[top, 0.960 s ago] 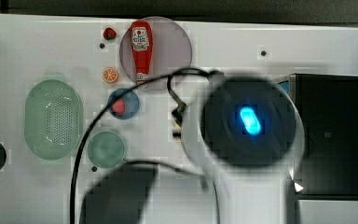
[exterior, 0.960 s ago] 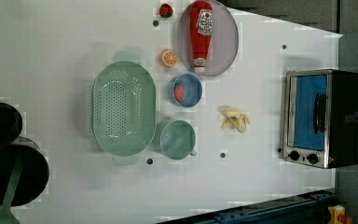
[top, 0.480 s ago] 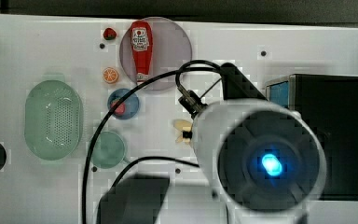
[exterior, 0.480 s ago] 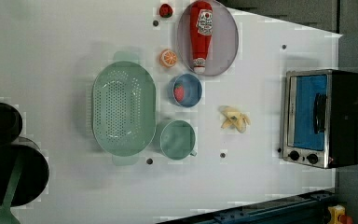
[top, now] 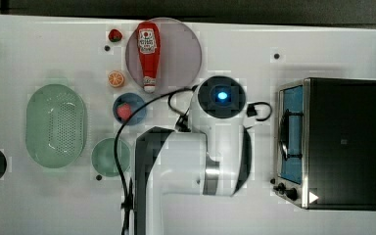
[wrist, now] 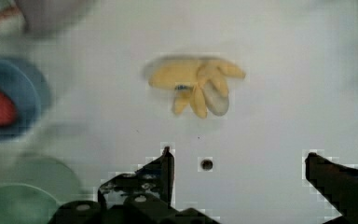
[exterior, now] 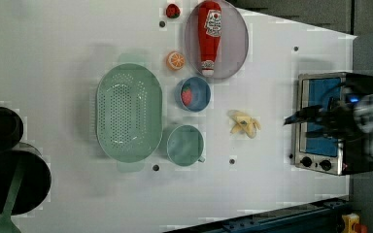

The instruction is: Pick Banana and place it in mug.

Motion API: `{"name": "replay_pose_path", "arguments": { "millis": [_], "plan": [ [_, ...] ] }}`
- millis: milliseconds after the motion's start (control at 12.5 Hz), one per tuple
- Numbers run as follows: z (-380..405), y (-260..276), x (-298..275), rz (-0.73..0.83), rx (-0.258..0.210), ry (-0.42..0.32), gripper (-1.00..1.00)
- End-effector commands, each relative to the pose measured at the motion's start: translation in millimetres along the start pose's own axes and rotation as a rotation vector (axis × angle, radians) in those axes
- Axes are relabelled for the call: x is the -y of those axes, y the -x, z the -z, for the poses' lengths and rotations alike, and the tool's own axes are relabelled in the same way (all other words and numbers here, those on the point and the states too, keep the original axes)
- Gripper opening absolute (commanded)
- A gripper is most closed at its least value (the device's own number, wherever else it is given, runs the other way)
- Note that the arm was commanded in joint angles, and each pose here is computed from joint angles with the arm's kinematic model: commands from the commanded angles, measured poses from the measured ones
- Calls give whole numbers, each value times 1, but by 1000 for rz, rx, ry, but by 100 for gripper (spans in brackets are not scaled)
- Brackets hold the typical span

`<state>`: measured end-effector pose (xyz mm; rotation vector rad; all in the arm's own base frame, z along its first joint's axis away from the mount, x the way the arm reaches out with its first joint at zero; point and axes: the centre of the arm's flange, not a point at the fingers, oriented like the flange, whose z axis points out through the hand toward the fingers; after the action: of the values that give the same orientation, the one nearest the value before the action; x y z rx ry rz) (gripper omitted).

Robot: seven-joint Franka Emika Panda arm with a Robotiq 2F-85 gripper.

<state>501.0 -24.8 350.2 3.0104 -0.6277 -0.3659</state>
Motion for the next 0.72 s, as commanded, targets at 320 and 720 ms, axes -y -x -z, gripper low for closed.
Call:
{"name": "replay_pose_path", "arguments": {
  "millis": [320,720],
  "plan": [
    [-72,-10,4,453,-93,-11,100],
    [-147,-20,6,684,-118,2,100]
  ]
}}
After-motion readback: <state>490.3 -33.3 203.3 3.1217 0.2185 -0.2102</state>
